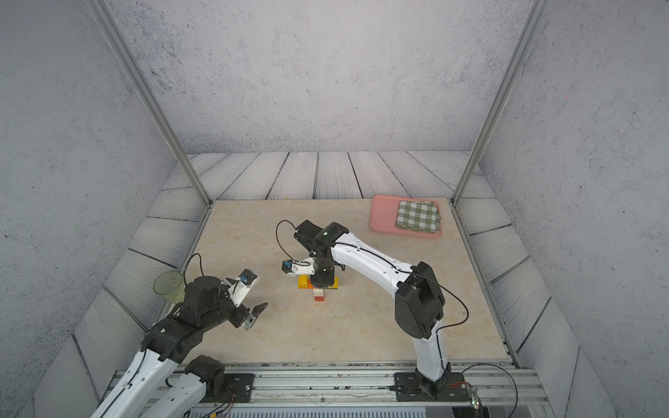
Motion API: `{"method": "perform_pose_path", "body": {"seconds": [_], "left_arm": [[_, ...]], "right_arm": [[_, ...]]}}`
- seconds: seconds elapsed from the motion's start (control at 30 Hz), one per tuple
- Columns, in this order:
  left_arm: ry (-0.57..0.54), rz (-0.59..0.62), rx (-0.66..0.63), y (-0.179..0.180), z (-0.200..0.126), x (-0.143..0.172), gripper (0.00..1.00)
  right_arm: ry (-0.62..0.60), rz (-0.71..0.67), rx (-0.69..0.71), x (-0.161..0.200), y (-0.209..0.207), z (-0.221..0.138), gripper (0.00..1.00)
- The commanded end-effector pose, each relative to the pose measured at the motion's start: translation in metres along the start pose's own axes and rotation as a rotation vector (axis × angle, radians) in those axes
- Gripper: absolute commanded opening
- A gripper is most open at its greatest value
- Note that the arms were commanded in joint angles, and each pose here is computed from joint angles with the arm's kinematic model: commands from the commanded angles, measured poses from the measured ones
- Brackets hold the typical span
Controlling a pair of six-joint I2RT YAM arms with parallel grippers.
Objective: Assemble a fork with lego
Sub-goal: Assemble the lego brick with the lego brick.
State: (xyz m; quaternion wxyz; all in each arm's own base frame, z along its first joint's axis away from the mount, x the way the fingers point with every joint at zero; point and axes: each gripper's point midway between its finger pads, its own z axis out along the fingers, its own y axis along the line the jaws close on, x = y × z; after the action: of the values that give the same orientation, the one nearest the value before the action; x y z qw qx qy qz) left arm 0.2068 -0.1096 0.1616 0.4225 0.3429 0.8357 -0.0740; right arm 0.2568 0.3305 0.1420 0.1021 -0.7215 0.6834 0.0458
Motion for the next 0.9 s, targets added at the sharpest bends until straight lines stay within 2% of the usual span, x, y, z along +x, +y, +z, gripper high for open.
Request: {"method": "perform_pose_path", "body": {"seconds": [0.0, 0.87], "left_arm": [[0.011, -0.009, -0.006, 0.001, 0.002, 0.005, 0.98], [0.011, -0.011, -0.007, 0.001, 0.003, 0.007, 0.98]], "right_arm": [[0.045, -0.011, -0.026, 0.004, 0.003, 0.018, 0.00], [0.083, -0.009, -0.034, 0.010, 0.003, 0.040, 0.00]]}}
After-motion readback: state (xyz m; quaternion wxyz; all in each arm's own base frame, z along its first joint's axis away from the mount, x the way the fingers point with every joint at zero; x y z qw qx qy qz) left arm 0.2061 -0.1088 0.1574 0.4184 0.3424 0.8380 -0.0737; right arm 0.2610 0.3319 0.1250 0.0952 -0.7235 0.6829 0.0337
